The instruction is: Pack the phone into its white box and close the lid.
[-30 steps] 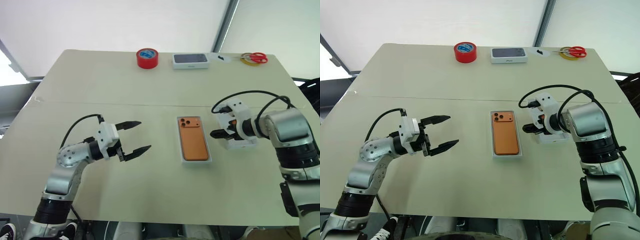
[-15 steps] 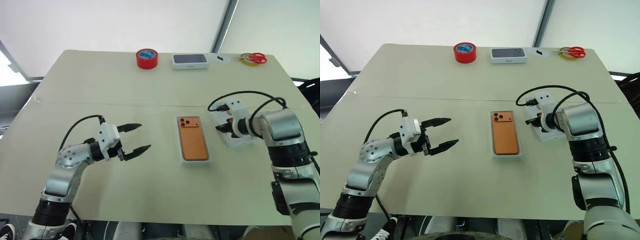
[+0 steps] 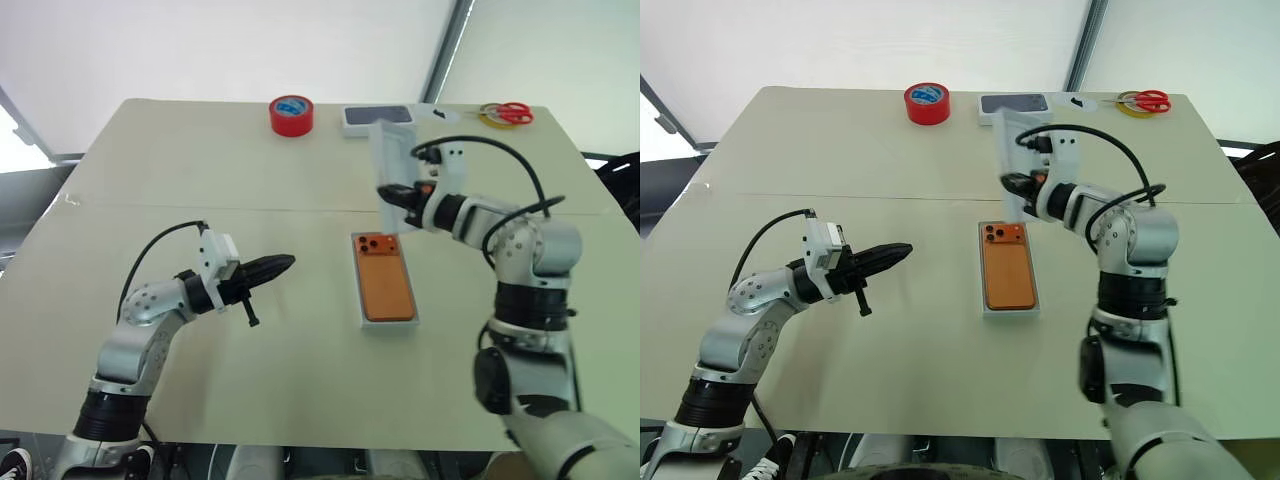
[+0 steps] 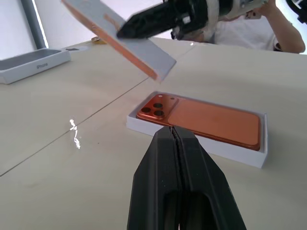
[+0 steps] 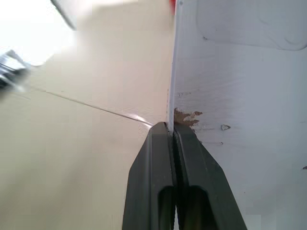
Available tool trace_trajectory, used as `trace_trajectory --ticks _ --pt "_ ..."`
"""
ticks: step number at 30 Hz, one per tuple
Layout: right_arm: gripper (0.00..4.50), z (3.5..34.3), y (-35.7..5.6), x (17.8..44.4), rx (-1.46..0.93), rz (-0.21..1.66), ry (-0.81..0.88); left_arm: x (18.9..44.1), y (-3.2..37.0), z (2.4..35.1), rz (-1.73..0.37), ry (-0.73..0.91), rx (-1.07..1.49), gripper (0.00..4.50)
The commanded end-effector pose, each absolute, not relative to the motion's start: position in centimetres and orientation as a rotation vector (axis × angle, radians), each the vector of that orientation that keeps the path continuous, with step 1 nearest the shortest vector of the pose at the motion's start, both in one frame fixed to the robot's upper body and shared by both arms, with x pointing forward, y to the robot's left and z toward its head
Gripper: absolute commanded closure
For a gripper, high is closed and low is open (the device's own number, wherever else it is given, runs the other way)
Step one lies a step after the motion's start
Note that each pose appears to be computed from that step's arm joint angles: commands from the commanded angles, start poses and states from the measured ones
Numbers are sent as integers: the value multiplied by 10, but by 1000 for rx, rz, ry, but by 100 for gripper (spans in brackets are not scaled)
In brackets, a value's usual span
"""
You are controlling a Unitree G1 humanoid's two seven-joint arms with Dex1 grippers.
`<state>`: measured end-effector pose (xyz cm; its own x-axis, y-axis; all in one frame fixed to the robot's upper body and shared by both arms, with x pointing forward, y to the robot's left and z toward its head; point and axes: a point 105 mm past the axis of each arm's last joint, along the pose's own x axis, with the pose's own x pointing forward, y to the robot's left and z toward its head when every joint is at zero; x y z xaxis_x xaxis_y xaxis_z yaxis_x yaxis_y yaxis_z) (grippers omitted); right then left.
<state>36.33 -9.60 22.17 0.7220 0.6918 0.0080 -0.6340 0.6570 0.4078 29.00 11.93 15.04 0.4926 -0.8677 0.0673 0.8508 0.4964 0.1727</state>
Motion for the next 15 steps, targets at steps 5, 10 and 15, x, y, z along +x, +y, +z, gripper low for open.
trace_trajectory --ticks 5,10,15 --pt "450 220 -66 293 760 1132 259 294 115 169 -993 -220 103 446" --pt "450 191 -69 257 762 1255 424 293 114 180 -1002 -245 58 446" --pt "450 181 -70 246 878 1290 586 291 113 179 -1008 -232 37 446"
